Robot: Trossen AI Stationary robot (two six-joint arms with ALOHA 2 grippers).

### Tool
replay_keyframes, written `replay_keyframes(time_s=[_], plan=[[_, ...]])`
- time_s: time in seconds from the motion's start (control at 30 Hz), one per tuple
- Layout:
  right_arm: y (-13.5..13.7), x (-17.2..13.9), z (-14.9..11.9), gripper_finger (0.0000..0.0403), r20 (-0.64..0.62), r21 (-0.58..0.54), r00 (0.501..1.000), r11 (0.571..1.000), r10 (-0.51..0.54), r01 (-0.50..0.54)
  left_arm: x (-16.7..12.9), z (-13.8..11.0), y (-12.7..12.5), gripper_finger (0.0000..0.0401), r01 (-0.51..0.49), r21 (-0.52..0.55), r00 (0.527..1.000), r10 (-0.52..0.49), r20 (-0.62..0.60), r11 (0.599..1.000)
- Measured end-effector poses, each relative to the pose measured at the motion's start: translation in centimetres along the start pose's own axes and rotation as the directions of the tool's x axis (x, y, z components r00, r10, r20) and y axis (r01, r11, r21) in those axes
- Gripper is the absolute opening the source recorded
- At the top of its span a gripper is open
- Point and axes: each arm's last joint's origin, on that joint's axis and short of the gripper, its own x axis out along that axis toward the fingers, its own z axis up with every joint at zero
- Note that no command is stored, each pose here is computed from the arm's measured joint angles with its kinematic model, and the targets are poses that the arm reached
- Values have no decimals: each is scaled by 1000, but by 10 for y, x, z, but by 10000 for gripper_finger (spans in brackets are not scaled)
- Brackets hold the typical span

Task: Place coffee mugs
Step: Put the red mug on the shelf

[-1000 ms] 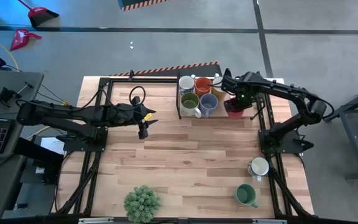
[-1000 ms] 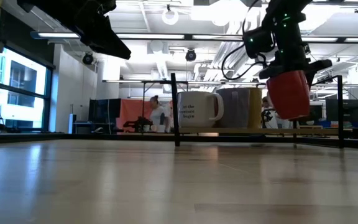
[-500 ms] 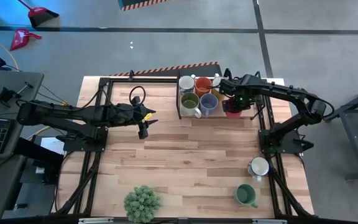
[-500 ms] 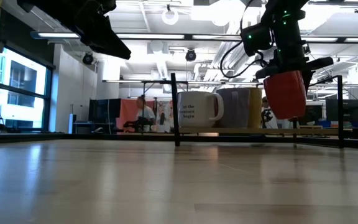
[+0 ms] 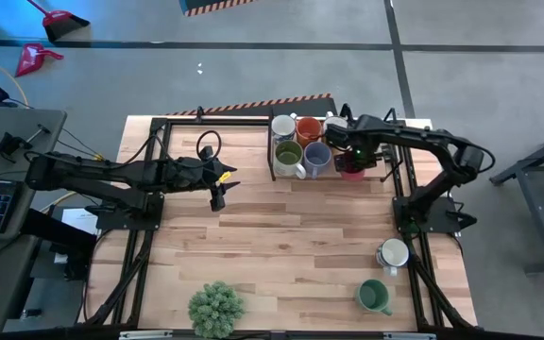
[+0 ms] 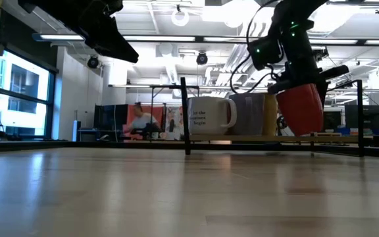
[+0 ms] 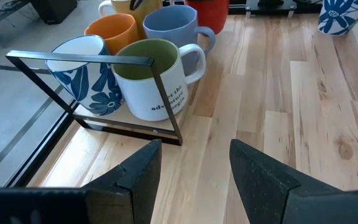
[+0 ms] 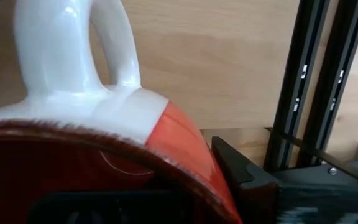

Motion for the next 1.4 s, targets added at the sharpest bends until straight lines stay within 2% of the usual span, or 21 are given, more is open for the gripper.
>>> replay_keyframes(time_s=[0.43,1.07,1.4], plan=[[-15,-7,-1,10,41,9,999,1000,-22,21,0,0,0,180,17,25,1000,-17,0,1000],[-11,-7,10,10,101,14,993,998,55,-57,0,0,-1,180,23,19,1000,-23,0,1000],[-12,-7,9,10,90,14,995,999,50,-51,0,-1,-1,180,23,18,1000,-23,-6,1000]])
